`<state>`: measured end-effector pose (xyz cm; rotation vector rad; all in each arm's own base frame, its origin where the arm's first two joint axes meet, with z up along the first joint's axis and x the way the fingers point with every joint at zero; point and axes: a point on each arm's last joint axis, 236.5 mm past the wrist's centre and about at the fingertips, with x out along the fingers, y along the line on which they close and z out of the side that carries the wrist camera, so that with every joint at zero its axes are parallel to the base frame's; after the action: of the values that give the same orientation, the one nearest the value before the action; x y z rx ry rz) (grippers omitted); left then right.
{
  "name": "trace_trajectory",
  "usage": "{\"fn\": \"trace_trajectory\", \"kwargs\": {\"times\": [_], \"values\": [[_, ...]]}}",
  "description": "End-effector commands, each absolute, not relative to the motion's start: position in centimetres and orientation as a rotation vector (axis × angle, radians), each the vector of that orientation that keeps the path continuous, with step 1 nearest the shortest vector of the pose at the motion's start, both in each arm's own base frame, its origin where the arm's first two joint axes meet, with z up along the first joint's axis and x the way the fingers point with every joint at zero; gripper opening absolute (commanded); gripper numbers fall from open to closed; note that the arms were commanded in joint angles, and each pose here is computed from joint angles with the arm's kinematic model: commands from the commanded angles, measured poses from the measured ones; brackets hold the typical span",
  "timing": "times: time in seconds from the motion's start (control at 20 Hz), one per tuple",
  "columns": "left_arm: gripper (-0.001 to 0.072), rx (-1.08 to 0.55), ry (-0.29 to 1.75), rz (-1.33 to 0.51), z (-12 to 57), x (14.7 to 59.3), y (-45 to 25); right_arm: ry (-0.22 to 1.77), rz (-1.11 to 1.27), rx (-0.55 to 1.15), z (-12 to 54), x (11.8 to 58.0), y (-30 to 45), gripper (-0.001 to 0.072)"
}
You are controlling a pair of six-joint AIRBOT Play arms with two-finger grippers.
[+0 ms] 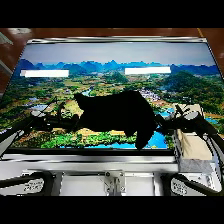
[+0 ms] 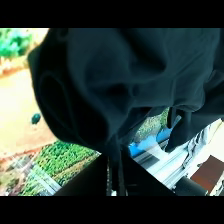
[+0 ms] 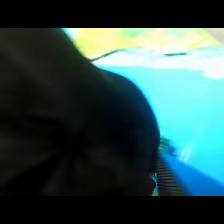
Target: Fold the shirts.
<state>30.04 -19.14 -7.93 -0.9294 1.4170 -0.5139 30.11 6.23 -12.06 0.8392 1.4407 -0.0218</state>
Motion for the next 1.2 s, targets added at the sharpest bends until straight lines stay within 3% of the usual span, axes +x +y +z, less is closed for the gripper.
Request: {"fn": "trace_trajectory", "kwargs": {"times": [0.0,0.05,0.1,0.3,0.55,0.7,0.85,1.0,1.15], "values": [[0.0044,-0.918,1.400,-0.522,-7.6,30.3,-19.1,1.436,-0.007,0.813,-12.4,30.5,7.2,0.0245],[0.0043,-0.903,1.382,-0.535,-7.2,30.5,-19.0,1.406,0.000,0.807,-11.6,31.2,6.9,0.0113],[0.0043,-0.902,1.362,-0.537,-6.6,31.1,-18.8,1.363,0.015,0.791,-10.4,32.2,6.5,0.0068],[0.0042,-0.860,1.145,-0.566,0.0,35.8,-16.7,1.066,0.136,0.640,0.0,37.4,4.6,0.0068],[0.0042,-0.646,0.567,-0.630,22.9,40.3,-12.3,0.542,0.264,0.389,22.7,39.7,4.2,0.0067],[0.0042,-0.470,0.159,-0.618,39.5,36.8,-10.2,0.250,0.296,0.288,35.9,36.7,4.7,0.0067],[0.0042,-0.318,-0.179,-0.572,52.2,29.9,-9.2,0.012,0.322,0.201,46.3,31.5,5.7,0.0067],[0.0042,-0.188,-0.315,-0.433,57.4,24.2,-7.9,-0.149,0.336,0.142,52.6,26.6,6.6,0.0068],[0.0042,-0.190,-0.317,-0.285,57.7,20.7,-6.1,-0.231,0.346,0.128,55.8,23.1,7.3,0.0067]]}}
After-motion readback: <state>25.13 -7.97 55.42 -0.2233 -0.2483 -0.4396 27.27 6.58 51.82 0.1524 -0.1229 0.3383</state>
